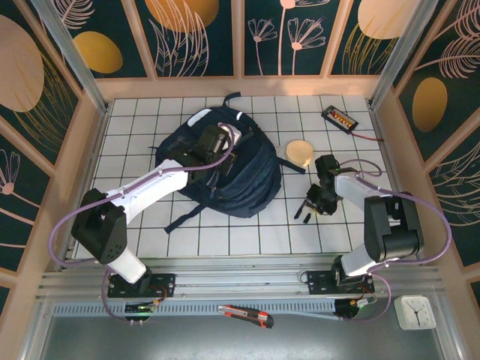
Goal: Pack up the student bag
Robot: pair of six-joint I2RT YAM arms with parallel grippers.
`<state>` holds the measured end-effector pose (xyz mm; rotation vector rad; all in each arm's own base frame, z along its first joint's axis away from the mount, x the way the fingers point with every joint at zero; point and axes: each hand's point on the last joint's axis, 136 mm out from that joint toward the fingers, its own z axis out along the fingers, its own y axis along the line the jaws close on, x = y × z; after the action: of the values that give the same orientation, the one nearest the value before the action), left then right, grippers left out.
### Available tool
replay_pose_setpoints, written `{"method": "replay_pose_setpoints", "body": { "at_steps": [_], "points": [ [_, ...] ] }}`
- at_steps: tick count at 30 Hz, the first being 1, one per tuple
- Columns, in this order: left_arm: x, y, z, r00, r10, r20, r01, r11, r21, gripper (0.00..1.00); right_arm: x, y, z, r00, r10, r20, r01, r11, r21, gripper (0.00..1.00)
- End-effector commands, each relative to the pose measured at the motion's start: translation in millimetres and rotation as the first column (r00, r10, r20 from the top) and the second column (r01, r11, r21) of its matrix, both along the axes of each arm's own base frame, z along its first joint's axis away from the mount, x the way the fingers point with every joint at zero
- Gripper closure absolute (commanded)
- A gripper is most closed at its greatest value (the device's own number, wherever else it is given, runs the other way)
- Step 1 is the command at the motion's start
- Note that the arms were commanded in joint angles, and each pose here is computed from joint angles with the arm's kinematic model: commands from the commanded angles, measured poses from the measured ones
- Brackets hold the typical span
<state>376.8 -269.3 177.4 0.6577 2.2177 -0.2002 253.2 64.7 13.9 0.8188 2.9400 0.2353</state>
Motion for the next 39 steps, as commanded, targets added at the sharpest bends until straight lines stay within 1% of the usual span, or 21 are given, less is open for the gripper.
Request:
{"method": "replay_pose_setpoints", "body": {
  "at_steps": [1, 8, 12, 14, 16, 18, 20, 22, 24, 27, 31, 34, 39],
  "points": [
    [11.9, 0.1, 25.3, 0.998, 0.025, 0.063, -0.022, 0.999, -0.049, 1.0, -2.3, -4.2, -6.3, 1.0, -0.001, -0.015, 0.001, 1.0, -0.013, 0.88],
    [16.5, -2.4, 29.9, 0.997, 0.024, 0.074, -0.021, 0.999, -0.047, 1.0, 7.2, -13.0, 22.1, 0.999, -0.018, 0.039, 0.019, 1.0, -0.025, 0.93],
    [19.3, -4.1, 37.5, 0.996, 0.028, 0.084, -0.023, 0.998, -0.054, 1.0, 21.1, -16.7, 62.3, 0.992, -0.031, 0.124, 0.032, 0.999, -0.008, 0.93],
    [20.0, -4.3, 43.8, 0.996, 0.031, 0.089, -0.025, 0.998, -0.064, 1.0, 34.4, -7.9, 91.1, 0.979, -0.008, 0.203, 0.0, 0.999, 0.038, 0.93],
    [20.2, -4.4, 52.1, 0.995, 0.034, 0.099, -0.027, 0.997, -0.077, 1.0, 50.6, 13.7, 127.0, 0.946, 0.032, 0.323, -0.081, 0.987, 0.141, 0.93],
    [19.9, -4.7, 60.5, 0.993, 0.038, 0.109, -0.028, 0.995, -0.094, 1.0, 64.3, 42.0, 166.1, 0.89, 0.062, 0.451, -0.193, 0.949, 0.251, 0.93],
    [20.7, -4.4, 68.0, 0.992, 0.045, 0.119, -0.032, 0.994, -0.109, 1.0, 73.5, 70.9, 200.3, 0.834, 0.08, 0.546, -0.306, 0.891, 0.336, 0.93],
    [22.2, -3.2, 73.5, 0.991, 0.056, 0.124, -0.04, 0.991, -0.127, 1.0, 80.2, 100.3, 225.9, 0.785, 0.099, 0.611, -0.404, 0.83, 0.385, 0.93],
    [23.0, -3.4, 76.9, 0.991, 0.061, 0.122, -0.043, 0.988, -0.146, 1.0, 85.5, 133.8, 246.5, 0.744, 0.119, 0.657, -0.5, 0.752, 0.43, 0.93],
    [24.5, -4.9, 80.9, 0.99, 0.071, 0.12, -0.049, 0.983, -0.176, 1.0, 95.3, 174.1, 251.6, 0.725, 0.145, 0.673, -0.573, 0.669, 0.474, 0.93],
    [27.0, -8.1, 88.0, 0.989, 0.085, 0.12, -0.056, 0.972, -0.227, 1.0, 112.5, 213.4, 241.6, 0.747, 0.128, 0.653, -0.589, 0.583, 0.559, 0.94],
    [28.4, -10.7, 91.9, 0.988, 0.093, 0.12, -0.06, 0.965, -0.254, 1.0, 125.2, 229.1, 224.3, 0.774, 0.107, 0.624, -0.566, 0.559, 0.606, 0.94],
    [30.2, -12.4, 97.6, 0.988, 0.104, 0.118, -0.066, 0.955, -0.289, 1.0, 136.1, 243.7, 194.4, 0.804, 0.102, 0.585, -0.536, 0.549, 0.641, 0.95]
  ]
}}
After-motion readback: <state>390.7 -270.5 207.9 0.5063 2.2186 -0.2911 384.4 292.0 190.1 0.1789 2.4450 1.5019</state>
